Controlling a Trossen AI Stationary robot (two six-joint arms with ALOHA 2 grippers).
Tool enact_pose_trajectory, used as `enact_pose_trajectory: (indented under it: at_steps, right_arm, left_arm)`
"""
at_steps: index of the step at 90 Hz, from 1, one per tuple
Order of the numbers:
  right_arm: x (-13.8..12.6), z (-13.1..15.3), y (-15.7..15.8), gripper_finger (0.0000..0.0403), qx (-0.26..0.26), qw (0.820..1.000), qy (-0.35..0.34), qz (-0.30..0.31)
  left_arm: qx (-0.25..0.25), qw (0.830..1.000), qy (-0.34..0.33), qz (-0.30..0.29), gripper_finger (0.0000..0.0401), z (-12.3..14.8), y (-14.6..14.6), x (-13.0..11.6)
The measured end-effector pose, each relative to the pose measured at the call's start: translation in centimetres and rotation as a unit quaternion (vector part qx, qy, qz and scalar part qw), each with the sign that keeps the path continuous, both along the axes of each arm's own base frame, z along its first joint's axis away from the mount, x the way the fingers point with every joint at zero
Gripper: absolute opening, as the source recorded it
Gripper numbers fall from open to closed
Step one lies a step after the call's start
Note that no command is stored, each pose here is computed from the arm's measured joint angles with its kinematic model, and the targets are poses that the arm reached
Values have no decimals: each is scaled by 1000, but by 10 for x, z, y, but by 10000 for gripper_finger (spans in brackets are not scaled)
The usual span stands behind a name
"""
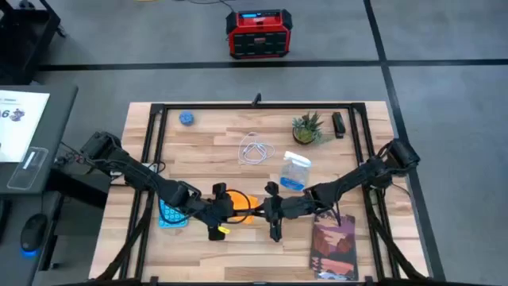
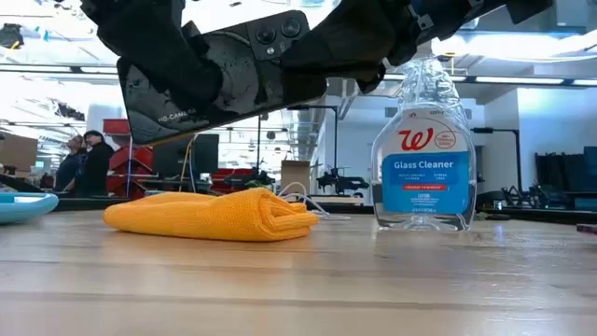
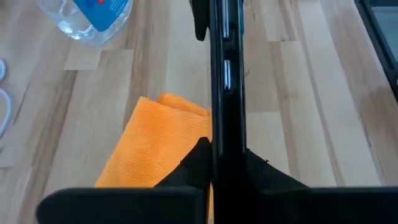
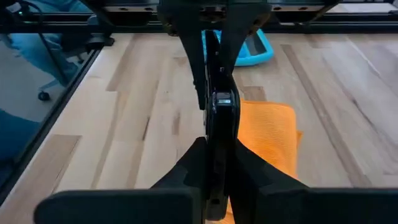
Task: Apply microfiber cloth
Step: Wipe the black cellphone using microfiber cloth
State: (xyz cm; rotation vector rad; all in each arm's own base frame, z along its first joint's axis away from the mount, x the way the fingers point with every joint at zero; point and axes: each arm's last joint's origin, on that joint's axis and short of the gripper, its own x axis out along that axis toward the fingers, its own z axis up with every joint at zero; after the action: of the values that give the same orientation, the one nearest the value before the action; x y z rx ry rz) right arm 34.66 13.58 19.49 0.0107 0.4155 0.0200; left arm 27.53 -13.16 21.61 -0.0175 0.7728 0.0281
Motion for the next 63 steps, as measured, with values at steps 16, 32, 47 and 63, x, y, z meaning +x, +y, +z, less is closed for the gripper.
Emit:
enact_pose_trajectory:
  at_steps: [16,32,47,63]
  right_arm:
    - [0,0,0,19,0,1000,1,-2]
    - [0,0,-1,19,-9,1000,-3,-21]
    - [0,0,-2,19,-10,1000,-4,-25]
    - [0,0,-2,19,-12,1000,-3,-27]
  left_arm:
    - [5,1000,5,3,69,-1,1,-1]
    - [15,998,53,29,116,-1,8,-13]
    - [18,998,58,34,133,3,11,-18]
    - [39,994,92,34,132,0,13,-24]
